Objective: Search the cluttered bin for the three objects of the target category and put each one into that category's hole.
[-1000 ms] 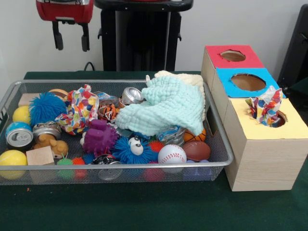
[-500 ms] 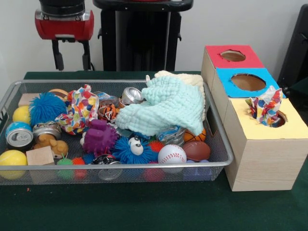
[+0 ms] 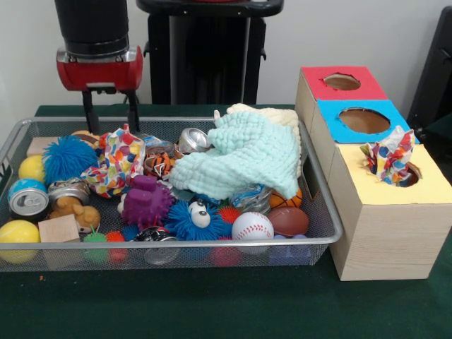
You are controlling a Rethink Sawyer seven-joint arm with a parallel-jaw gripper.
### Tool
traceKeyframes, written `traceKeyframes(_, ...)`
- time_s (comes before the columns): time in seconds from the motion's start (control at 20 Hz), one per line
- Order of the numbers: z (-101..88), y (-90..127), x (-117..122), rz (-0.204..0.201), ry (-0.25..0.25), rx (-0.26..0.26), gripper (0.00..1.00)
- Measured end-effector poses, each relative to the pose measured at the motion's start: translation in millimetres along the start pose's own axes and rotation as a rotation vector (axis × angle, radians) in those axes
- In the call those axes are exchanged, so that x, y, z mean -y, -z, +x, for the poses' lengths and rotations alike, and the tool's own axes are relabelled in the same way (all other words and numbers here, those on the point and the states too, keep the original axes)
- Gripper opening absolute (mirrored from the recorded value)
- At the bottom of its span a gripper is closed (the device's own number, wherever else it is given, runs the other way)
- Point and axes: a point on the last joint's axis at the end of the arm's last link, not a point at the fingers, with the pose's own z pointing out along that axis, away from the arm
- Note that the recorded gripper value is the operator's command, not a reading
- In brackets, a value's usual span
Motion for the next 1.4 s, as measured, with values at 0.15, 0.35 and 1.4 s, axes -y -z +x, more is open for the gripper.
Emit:
traceKeyframes(0.15,0.6,-9.4,-1.4,-0.009,-0.001,0.0,1.0)
traceKeyframes(0.35,3.0,-21.2,-4.2,-0.023,-0.002,-0.011,1.0)
traceKeyframes(1.4,25.5,-72.3,-12.4,-0.015,0.046,-0.012,0.0)
